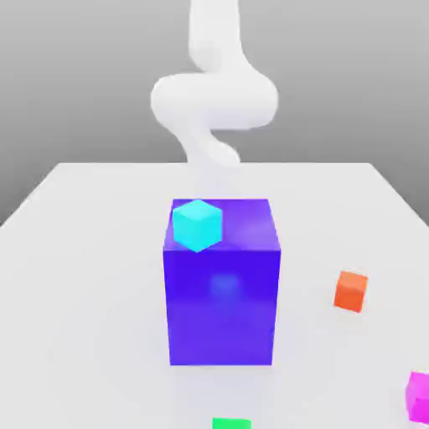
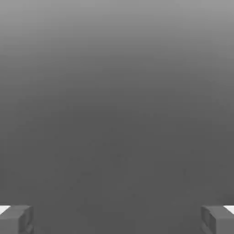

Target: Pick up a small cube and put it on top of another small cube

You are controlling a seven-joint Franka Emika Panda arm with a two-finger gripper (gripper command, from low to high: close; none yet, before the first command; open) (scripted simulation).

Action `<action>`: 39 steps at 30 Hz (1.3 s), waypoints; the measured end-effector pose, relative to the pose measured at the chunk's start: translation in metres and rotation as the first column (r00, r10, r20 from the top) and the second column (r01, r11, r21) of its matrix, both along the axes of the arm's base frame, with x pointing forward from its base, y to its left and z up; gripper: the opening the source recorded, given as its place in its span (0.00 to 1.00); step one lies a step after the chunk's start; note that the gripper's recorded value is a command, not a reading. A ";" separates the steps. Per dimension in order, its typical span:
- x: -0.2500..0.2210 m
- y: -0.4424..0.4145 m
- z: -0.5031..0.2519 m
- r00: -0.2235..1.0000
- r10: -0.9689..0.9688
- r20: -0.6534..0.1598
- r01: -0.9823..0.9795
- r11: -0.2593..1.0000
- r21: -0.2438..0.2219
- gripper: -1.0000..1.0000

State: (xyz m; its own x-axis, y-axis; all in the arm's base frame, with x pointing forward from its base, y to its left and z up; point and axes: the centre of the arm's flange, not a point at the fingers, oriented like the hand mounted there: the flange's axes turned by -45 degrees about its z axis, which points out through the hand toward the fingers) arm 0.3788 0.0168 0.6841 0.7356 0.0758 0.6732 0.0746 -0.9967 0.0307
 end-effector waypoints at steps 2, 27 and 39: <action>0.025 0.016 -0.025 0.996 0.072 -0.050 -0.074 0.997 -0.035 0.50; 0.108 0.260 -0.426 0.398 0.678 -0.618 -0.890 0.450 -0.078 0.50; 0.084 0.286 -0.552 0.250 0.696 -0.673 -0.949 0.315 -0.027 0.00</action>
